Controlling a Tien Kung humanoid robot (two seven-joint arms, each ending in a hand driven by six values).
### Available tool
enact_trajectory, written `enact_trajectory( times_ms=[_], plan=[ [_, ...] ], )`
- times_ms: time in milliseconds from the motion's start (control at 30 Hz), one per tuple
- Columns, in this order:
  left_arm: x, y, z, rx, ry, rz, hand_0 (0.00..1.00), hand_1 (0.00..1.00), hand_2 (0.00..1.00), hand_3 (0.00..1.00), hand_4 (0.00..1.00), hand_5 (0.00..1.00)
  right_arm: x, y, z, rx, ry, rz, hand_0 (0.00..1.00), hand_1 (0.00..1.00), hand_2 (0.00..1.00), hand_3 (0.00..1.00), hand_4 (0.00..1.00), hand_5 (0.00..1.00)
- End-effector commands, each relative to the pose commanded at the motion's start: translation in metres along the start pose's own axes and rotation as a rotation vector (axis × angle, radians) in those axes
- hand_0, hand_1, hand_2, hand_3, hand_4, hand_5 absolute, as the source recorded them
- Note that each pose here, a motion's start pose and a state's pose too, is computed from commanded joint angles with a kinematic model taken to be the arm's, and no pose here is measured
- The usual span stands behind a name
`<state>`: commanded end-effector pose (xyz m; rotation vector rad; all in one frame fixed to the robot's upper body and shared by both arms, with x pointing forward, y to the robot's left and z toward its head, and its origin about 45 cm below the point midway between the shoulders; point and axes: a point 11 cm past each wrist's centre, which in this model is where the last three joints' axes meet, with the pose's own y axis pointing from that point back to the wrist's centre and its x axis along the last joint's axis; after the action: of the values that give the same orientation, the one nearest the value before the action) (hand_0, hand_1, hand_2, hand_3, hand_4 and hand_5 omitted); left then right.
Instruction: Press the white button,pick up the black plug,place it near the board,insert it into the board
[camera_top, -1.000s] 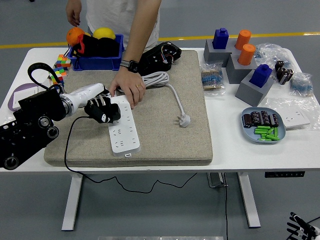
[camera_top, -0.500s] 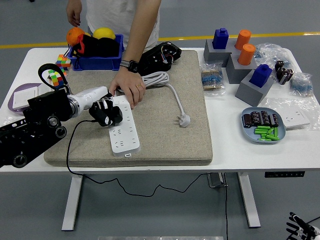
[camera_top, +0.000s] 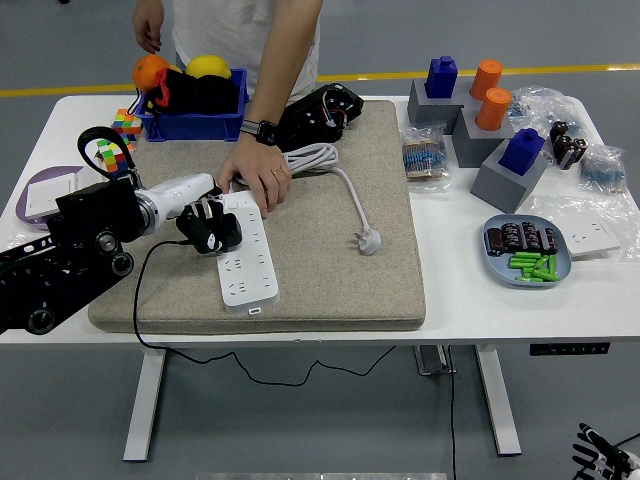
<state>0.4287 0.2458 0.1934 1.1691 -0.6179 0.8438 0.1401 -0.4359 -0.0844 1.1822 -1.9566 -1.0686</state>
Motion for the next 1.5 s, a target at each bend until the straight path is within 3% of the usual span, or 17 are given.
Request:
enact_trajectory(
  times_ms=[800, 1100, 1500],
  plan=[
    [-0.011, -0.008, 0.012, 0.038, -0.112, -0.026, 0.385, 0.306, 0.337, 0.416, 0.711, 0.002, 0.002, 0.0, 0.002, -0.005, 0.003, 0.004, 0.777, 0.663, 0.643, 0.624, 0.714, 0.469],
    [-0.007, -0.008, 0.019, 0.032, -0.125, -0.016, 0.379, 0.302, 0.332, 0.407, 0.708, 0.002, 0.002, 0.0, 0.003, -0.004, 0.001, 0.003, 0.777, 0.664, 0.643, 0.624, 0.714, 0.469],
    [-0.003, -0.011, 0.023, 0.062, -0.141, -0.038, 0.356, 0.283, 0.316, 0.382, 0.695, 0.002, 0.001, 0.0, 0.001, 0.0, 0.004, 0.002, 0.777, 0.663, 0.643, 0.624, 0.714, 0.468]
  ],
)
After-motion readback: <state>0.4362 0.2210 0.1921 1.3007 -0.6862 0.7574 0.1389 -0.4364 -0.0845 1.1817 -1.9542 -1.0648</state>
